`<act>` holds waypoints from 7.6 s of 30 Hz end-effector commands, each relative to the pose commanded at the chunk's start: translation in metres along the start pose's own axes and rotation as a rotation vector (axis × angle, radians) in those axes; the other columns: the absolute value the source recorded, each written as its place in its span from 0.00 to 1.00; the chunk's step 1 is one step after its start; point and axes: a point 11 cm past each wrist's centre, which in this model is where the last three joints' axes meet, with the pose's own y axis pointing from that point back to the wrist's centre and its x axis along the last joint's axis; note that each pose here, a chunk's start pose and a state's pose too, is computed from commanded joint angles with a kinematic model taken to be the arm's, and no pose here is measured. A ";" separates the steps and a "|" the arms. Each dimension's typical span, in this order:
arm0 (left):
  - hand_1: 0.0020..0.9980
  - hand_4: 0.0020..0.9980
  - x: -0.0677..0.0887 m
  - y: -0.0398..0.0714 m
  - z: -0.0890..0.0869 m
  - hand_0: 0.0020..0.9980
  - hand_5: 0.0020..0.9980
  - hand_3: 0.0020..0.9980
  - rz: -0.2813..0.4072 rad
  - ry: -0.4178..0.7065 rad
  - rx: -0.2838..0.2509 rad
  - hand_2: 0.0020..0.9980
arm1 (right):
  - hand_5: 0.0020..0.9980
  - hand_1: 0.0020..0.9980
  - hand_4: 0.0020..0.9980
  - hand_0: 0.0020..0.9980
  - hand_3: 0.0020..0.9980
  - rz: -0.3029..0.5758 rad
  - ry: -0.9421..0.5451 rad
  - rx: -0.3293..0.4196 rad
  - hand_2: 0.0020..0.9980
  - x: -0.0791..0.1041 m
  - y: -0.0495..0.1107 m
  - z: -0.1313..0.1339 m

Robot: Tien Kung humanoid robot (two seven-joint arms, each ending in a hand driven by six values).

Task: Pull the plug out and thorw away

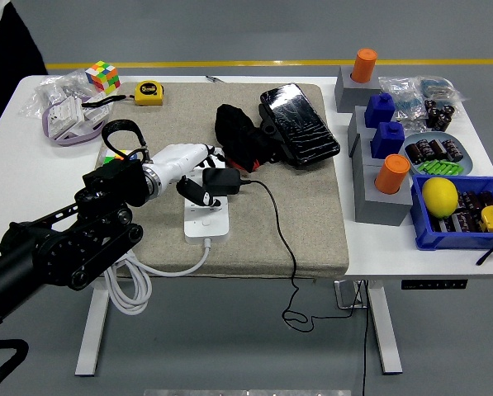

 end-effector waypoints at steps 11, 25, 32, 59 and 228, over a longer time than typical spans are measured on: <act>0.44 0.75 0.004 -0.010 0.005 0.34 0.00 0.54 0.053 0.013 -0.020 0.47 | 0.51 0.65 0.97 0.57 0.57 0.002 0.003 0.004 0.67 0.000 0.000 -0.002; 0.37 0.74 0.019 -0.010 0.025 0.28 0.00 0.50 0.127 0.003 -0.104 0.41 | 0.51 0.65 0.97 0.57 0.57 0.003 0.009 0.002 0.67 0.002 0.000 -0.002; 0.36 0.75 0.023 -0.002 0.051 0.27 0.00 0.50 0.136 0.041 -0.176 0.40 | 0.51 0.65 0.97 0.57 0.57 0.006 0.012 -0.002 0.67 0.003 0.000 0.000; 1.00 1.00 -0.033 -0.007 0.077 1.00 0.54 1.00 -0.029 0.054 -0.256 1.00 | 0.51 0.65 0.97 0.57 0.57 0.006 0.013 -0.001 0.67 0.003 0.000 0.001; 0.84 0.95 0.025 0.088 -0.038 0.71 0.41 0.87 0.344 0.278 -0.046 0.87 | 0.49 0.65 0.97 0.57 0.57 -0.008 0.013 0.008 0.67 -0.001 0.000 -0.004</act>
